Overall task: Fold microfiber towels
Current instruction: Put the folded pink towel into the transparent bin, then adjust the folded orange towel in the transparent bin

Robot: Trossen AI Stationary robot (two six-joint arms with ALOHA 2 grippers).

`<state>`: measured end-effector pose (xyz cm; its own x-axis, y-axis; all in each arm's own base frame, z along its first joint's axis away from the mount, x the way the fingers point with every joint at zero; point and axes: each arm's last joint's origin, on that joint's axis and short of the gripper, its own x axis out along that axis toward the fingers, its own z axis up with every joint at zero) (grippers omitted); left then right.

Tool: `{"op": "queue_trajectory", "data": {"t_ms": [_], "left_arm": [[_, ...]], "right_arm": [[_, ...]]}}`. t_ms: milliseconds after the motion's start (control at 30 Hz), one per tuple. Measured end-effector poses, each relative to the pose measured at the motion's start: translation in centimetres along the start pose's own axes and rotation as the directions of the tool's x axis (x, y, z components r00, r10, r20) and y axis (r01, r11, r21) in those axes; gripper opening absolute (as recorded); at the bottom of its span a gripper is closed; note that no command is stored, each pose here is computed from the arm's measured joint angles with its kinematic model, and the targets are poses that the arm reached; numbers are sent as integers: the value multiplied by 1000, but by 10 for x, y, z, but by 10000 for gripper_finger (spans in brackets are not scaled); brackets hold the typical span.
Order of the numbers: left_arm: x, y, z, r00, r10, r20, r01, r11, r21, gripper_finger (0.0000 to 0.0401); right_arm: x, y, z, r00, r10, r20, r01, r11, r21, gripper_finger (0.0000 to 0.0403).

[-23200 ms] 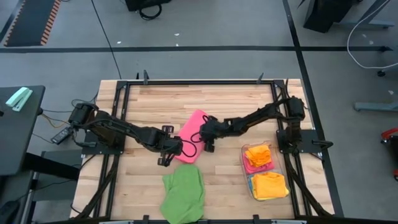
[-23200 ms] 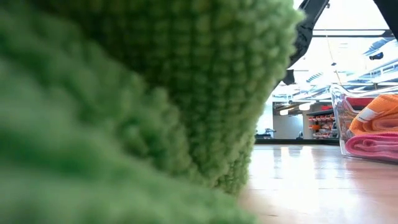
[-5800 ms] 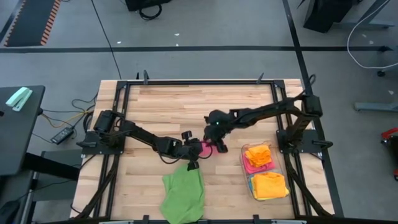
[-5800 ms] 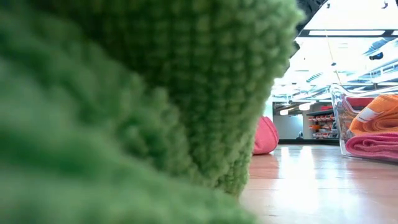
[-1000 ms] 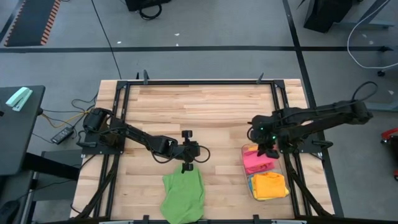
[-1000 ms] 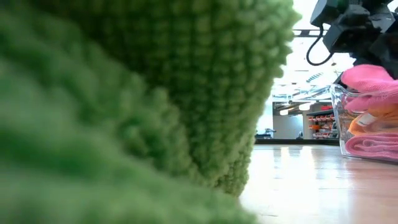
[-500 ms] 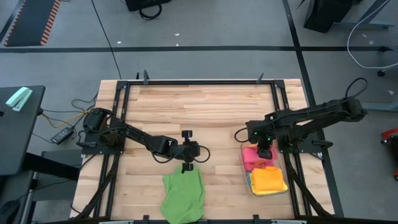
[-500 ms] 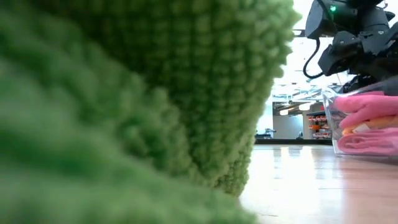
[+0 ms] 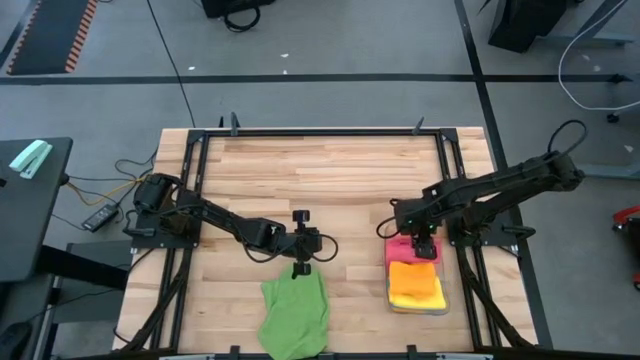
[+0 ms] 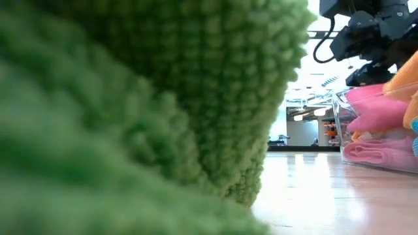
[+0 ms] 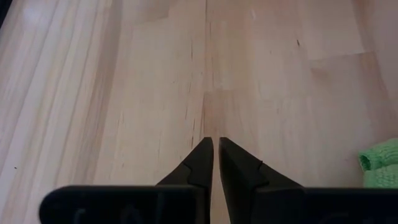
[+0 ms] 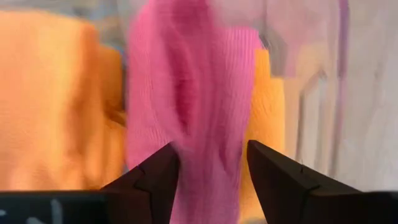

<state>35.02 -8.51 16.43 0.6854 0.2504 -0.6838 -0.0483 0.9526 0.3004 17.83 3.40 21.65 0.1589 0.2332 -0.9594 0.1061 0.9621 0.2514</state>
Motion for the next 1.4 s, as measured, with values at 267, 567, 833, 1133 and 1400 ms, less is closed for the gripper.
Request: {"op": "queue_trajectory", "data": {"t_ms": [267,567,833,1133,1400], "left_arm": [[0,0,0,1000,-1,-1,1,1000,1,31],[0,-1,0,1000,-4,-1,4,1000,5,25],[0,-1,-1,1000,-4,-7,4,1000,3,31],[0,-1,-1,1000,-26,-8,26,1000,-2,17],[0,-1,-1,1000,-25,-7,25,1000,-3,24]], "right_arm": [[-13,2,-2,998,-53,-45,54,998,36,196],[-39,6,0,991,-124,-54,127,991,48,196],[-46,29,11,997,-16,82,17,1000,-18,196],[-22,75,5,980,141,137,-129,988,-90,195],[24,112,2,995,101,-18,-102,993,-53,195]]}}
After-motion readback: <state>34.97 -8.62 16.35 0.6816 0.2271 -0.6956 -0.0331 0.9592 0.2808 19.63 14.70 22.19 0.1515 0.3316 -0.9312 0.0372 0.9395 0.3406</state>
